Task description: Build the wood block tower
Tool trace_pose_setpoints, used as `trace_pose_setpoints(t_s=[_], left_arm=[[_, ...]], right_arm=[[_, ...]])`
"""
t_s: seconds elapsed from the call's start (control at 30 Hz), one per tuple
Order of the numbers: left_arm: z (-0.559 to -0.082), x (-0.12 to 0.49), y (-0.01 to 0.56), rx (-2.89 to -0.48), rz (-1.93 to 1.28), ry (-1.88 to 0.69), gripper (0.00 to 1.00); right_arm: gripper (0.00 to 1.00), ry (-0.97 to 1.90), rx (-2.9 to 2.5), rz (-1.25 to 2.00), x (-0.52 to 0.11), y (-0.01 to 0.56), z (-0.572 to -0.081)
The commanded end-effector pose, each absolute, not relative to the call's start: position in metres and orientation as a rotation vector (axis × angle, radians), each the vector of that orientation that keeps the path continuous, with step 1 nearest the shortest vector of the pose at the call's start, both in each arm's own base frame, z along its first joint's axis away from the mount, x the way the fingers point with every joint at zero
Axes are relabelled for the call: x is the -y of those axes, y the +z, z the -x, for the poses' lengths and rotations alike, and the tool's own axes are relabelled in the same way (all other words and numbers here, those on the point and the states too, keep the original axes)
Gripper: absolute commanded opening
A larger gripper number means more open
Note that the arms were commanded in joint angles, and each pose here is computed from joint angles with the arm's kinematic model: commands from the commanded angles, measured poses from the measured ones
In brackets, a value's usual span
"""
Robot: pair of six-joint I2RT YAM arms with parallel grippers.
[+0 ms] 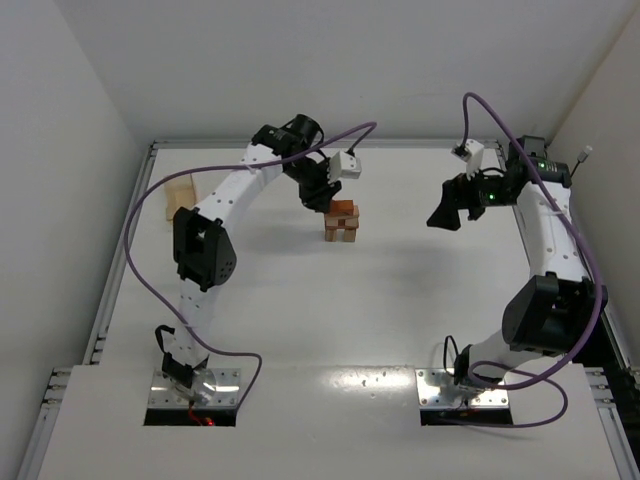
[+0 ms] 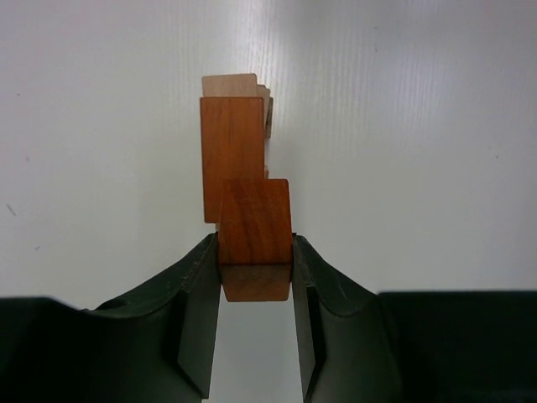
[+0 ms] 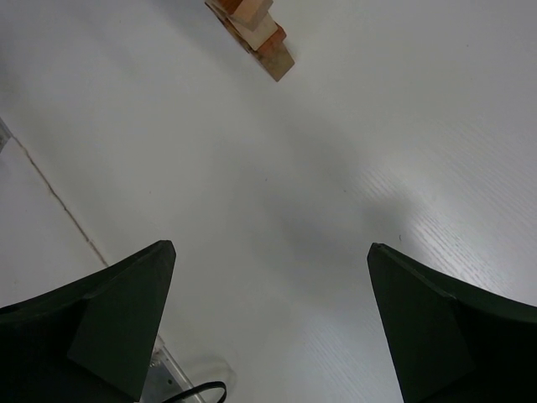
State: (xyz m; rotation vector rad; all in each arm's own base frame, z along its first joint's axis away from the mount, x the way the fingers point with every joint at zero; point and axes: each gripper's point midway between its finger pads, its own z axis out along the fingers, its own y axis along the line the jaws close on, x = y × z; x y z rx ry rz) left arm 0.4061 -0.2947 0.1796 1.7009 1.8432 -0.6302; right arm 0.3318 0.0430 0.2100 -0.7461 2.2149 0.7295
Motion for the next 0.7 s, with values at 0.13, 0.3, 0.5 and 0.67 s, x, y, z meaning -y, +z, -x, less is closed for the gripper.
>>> trace_pose_setpoints(t_s=[0.13, 0.3, 0.5, 0.67], left_arm=[[-0.397, 0.302, 0.193, -1.771, -1.76, -0.643, 0.0], [-0.398, 0.308, 0.197, -1.745, -1.762, -0.636, 0.0], [-0.4, 0.315, 0.198, -1.708, -1.783, -0.601, 0.0], [-0.409, 0.324, 0.207, -1.665, -1.765, -0.569, 0.0]], right_arm=[[1.0, 0.662, -2.169, 0.796, -0.041, 0.222, -0.341], [1.0, 0.657, -2.181, 0.786, -0.04, 0.221, -0.341], [1.0, 0.669, -2.186, 0.794, -0.042, 0.218, -0.342], [1.0, 0.669, -2.186, 0.794, -0.042, 0.218, -0.342]])
